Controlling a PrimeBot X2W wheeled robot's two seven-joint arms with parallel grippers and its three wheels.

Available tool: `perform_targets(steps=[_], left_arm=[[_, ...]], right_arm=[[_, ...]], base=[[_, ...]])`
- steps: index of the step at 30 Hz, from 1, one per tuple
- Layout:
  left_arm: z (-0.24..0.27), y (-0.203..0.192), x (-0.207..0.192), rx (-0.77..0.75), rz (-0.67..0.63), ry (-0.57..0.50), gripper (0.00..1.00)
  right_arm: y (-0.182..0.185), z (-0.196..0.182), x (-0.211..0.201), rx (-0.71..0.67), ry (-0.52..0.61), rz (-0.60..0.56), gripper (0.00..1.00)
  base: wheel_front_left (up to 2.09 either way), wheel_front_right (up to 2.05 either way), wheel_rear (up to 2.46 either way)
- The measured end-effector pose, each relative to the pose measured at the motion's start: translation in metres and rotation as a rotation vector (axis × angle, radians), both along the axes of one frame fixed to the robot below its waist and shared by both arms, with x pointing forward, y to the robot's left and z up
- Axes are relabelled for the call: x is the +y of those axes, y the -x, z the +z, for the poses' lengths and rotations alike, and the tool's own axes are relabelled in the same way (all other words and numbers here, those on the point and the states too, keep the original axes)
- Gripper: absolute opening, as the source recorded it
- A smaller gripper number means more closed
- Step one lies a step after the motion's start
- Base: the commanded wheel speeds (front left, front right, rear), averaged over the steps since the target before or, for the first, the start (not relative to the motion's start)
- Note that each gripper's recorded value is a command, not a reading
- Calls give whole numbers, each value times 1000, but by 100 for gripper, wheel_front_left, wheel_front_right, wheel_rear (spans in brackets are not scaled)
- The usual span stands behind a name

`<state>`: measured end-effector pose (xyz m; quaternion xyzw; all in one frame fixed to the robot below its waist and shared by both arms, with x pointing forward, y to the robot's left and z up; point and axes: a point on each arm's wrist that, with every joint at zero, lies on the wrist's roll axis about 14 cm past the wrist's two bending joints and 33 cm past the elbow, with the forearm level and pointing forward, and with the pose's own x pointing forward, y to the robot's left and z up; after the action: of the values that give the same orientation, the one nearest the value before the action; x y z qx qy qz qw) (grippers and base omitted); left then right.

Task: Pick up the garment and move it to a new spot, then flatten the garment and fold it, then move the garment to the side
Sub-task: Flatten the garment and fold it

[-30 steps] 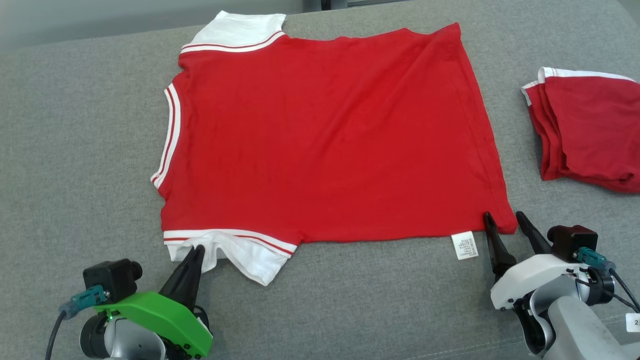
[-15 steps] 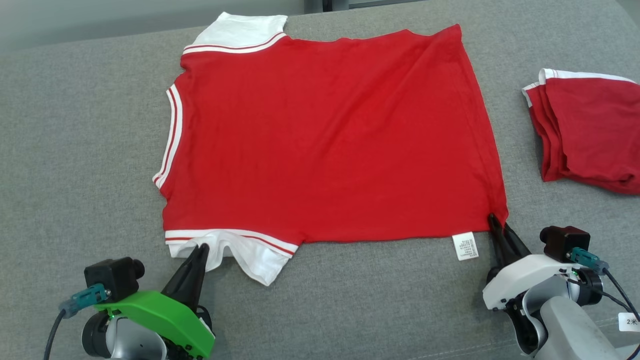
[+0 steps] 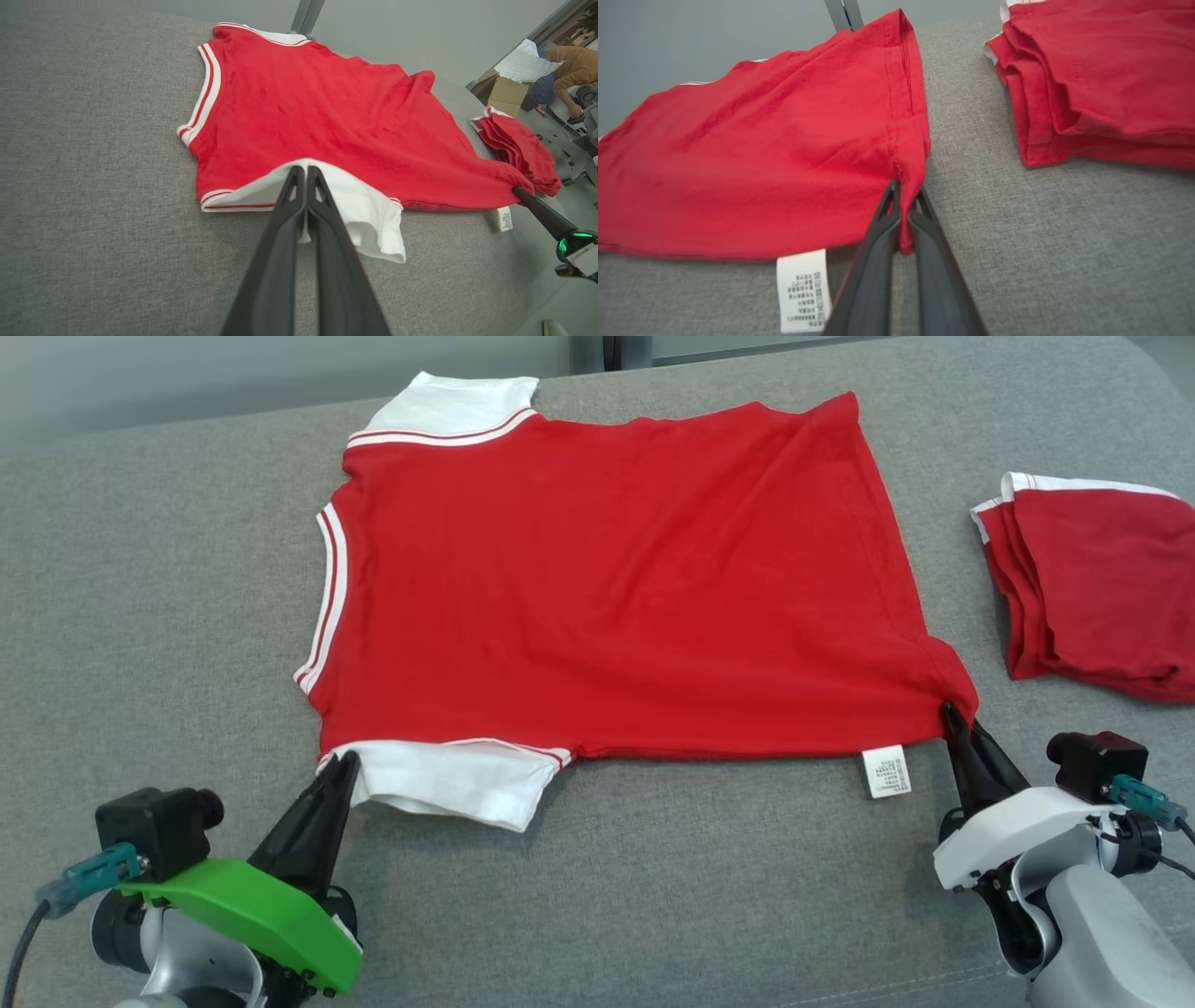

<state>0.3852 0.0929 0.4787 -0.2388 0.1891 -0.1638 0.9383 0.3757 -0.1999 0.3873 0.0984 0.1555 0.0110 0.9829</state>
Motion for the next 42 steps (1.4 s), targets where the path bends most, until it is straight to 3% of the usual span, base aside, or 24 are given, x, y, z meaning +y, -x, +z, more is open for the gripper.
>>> perform_targets(steps=[14, 27, 42], left_arm=[[38, -43, -2, -103, -100, -79, 0], [39, -101, -13, -74, -206, -152, 0], [5, -147, -12, 47, -195, -177, 0]], right_arm=[[-34, 9, 46, -33, -26, 167, 0], [-80, 8, 15, -9, 78, 203, 0], [-117, 4, -2, 25, 111, 196, 0]], base=[[0, 0, 0], [0, 0, 0], [0, 0, 0]])
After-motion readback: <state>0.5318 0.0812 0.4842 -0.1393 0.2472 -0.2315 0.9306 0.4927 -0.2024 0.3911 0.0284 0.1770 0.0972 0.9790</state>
